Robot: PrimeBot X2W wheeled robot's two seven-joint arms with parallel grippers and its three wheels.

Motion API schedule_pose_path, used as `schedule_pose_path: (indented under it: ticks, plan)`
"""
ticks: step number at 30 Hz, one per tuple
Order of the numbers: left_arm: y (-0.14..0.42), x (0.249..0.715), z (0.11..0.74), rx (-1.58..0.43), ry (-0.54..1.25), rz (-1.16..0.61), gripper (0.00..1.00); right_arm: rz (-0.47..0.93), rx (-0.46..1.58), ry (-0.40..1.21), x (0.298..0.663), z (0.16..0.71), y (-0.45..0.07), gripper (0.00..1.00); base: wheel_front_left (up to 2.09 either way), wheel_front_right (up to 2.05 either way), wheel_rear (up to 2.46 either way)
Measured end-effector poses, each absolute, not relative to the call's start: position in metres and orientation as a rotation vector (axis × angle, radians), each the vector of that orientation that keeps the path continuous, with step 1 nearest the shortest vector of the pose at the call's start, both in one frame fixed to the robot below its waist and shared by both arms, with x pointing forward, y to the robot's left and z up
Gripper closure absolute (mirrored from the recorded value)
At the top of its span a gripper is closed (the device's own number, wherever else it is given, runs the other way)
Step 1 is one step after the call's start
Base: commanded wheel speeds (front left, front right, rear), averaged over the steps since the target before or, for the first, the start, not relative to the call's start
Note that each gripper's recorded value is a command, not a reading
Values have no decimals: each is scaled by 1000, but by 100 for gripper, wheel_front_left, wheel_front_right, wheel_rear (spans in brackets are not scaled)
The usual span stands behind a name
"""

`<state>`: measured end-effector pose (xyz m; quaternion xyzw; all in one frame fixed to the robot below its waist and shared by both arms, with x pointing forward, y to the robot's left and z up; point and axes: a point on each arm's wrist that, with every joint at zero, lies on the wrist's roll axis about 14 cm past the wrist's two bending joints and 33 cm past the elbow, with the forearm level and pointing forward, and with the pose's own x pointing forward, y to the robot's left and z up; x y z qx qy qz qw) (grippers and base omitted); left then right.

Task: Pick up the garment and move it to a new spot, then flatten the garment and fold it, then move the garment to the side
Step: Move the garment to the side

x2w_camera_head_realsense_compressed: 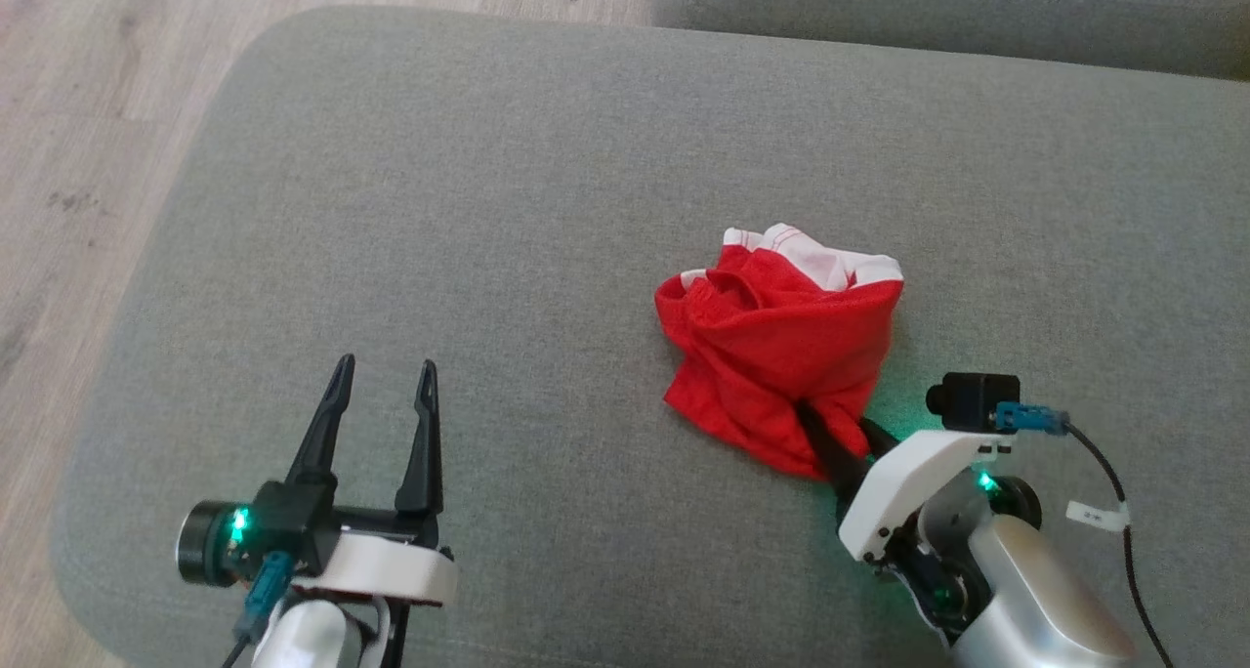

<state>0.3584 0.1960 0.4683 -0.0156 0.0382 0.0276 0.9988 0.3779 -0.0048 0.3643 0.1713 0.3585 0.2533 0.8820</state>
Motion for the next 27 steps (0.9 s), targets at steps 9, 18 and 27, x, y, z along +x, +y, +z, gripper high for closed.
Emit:
schedule_pose_path:
  ticks: [9,18,27]
  plan:
    - [177,369,464,-38,84,-3,0,480,354,651,390,382,-25,100,0,0,0]
    - [127,398,475,-48,44,-157,0,261,203,696,362,381,-148,100,0,0,0]
    - [62,420,471,-69,55,-349,0,50,154,711,342,401,-239,100,0,0,0]
